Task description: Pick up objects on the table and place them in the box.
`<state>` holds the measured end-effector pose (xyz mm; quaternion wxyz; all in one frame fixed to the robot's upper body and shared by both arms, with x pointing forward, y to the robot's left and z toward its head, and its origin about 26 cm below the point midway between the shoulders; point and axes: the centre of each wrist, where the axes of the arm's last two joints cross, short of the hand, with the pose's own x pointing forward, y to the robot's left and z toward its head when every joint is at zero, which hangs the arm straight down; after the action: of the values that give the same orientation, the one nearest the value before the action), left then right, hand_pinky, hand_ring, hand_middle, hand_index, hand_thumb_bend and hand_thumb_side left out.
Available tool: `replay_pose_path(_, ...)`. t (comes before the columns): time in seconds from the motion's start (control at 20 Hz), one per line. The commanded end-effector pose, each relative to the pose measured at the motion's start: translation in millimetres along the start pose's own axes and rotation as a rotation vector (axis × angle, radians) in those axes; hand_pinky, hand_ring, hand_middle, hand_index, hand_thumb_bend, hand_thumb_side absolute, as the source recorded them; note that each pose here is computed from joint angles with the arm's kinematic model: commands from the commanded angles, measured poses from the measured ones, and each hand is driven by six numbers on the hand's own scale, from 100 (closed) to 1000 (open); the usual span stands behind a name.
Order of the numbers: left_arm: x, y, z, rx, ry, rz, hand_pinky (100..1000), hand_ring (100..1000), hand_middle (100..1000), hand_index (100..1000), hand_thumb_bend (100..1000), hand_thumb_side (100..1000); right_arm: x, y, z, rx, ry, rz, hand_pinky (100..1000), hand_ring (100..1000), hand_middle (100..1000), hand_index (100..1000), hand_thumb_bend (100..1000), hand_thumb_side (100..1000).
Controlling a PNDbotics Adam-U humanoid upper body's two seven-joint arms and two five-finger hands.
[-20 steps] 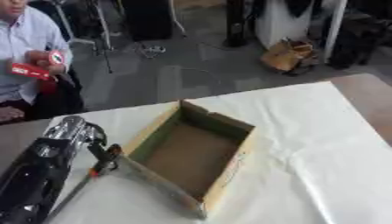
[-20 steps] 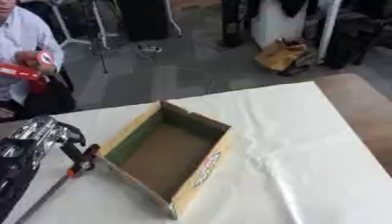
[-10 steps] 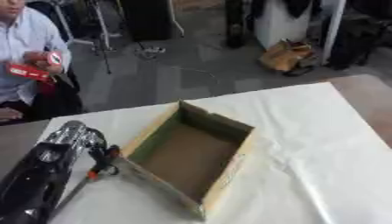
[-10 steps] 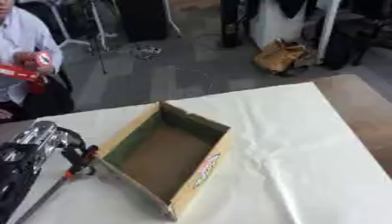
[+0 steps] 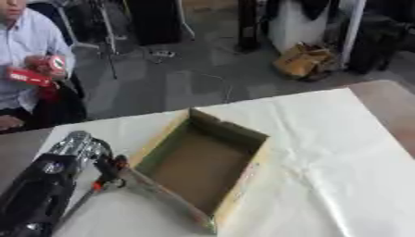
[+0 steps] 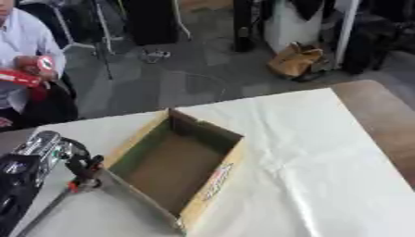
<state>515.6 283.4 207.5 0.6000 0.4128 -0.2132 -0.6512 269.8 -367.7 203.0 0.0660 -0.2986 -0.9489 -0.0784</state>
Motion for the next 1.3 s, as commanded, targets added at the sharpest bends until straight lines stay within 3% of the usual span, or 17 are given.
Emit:
replay_pose_path(0.05,-9.9,10.1,6.7,0.032,0.025,0.01,1000,1000,1000,1000,452,672,2.3,1.3,-6.3,-0.145,-0.14,-0.11,839,828,635,702,100,1000)
replay_pose_path(0.15,-9.8,10.2,6.7,0.034,0.028,0.007,1000,1000,1000,1000,451,668,2.3,1.5,-6.3,-0.145,-0.139,-0.111,839,828,635,702,100,1000)
replay_pose_path(0.35,-9.3,10.4,6.8,0.037,0.034,0.003,1000,1000,1000,1000,405,572,2.3,1.6,-6.6,-0.145,-0.14,-0.113,840,828,636,702,100,1000)
replay_pose_path(0.4,-9.3,10.6,6.9,0.037,0.036,0.004,1000,1000,1000,1000,364,437,2.3,1.6,-6.6,-0.146,-0.14,-0.113,840,828,635,702,100,1000)
replay_pose_path(0.45,-9.1,10.8,7.0,0.037,0.039,0.004,1000,1000,1000,1000,364,437,2.3,1.7,-6.7,-0.146,-0.14,-0.113,840,828,635,702,100,1000)
replay_pose_path(0.5,-8.9,11.1,7.2,0.038,0.041,0.005,1000,1000,1000,1000,321,360,2.3,1.7,-6.7,-0.146,-0.14,-0.113,840,828,635,702,100,1000)
replay_pose_path(0.85,-6.8,11.6,7.5,0.042,0.038,0.012,1000,1000,1000,1000,291,351,2.3,2.1,-6.9,-0.147,-0.139,-0.114,840,828,635,702,100,1000)
replay_pose_path(1.0,-5.6,11.8,7.6,0.048,0.037,0.011,1000,1000,1000,1000,235,334,2.3,1.7,-7.0,-0.149,-0.14,-0.113,840,828,635,702,100,1000)
replay_pose_path(1.3,-3.7,11.3,7.2,0.05,0.031,0.012,1000,1000,1000,1000,243,342,2.2,1.7,-6.8,-0.151,-0.139,-0.111,840,828,635,702,100,1000)
